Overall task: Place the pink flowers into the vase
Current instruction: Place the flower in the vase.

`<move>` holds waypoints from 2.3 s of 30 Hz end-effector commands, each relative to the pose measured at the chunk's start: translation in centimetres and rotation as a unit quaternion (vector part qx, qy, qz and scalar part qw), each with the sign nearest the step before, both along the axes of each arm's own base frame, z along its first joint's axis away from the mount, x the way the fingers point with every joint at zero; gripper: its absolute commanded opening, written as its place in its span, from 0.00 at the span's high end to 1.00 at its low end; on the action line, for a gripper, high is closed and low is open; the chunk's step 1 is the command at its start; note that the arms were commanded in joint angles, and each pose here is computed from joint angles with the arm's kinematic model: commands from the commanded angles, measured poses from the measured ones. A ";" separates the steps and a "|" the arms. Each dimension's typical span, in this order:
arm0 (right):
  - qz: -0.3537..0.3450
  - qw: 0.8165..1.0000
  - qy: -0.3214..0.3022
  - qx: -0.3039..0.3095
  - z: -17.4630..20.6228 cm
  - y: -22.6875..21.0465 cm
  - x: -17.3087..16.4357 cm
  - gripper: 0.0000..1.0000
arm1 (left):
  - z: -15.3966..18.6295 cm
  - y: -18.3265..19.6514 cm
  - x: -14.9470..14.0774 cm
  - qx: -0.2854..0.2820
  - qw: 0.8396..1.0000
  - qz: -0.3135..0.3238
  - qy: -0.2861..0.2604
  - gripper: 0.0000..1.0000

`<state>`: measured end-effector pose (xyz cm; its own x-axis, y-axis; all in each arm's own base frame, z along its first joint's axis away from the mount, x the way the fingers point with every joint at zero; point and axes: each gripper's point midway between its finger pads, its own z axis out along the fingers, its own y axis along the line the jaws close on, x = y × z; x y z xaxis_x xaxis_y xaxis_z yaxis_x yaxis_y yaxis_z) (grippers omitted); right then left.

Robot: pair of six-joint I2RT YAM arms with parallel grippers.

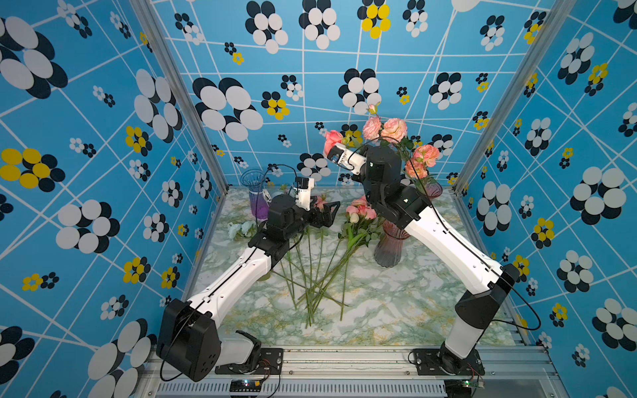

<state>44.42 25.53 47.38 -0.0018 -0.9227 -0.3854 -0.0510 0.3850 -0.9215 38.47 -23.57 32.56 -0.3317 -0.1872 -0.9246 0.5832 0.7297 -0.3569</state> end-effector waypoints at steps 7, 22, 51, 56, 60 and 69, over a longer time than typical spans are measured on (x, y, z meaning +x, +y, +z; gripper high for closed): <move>-0.021 0.999 0.002 0.042 0.0 -3.6 -0.1 1.00 | -0.6 0.0 0.4 -0.005 1.000 -0.003 0.007 0.00; -0.042 0.997 0.019 0.063 -3.2 -6.0 1.1 1.00 | -1.1 -0.1 0.4 -0.004 1.000 -0.006 0.011 0.00; -0.145 0.979 0.020 0.145 -9.0 -14.9 1.0 0.90 | -1.1 -0.5 0.2 -0.011 1.000 -0.014 0.017 0.01; -0.154 0.977 0.026 0.147 -10.0 -15.6 1.4 0.87 | -0.9 -0.5 0.1 -0.011 1.000 -0.015 0.015 0.00; -0.159 0.976 0.029 0.148 -10.3 -16.0 1.7 0.81 | -0.8 -0.5 0.0 -0.010 1.000 -0.014 0.014 0.00; -0.164 0.974 0.028 0.155 -9.6 -16.5 1.4 0.58 | -0.6 -0.3 0.2 -0.008 1.000 -0.006 0.020 0.00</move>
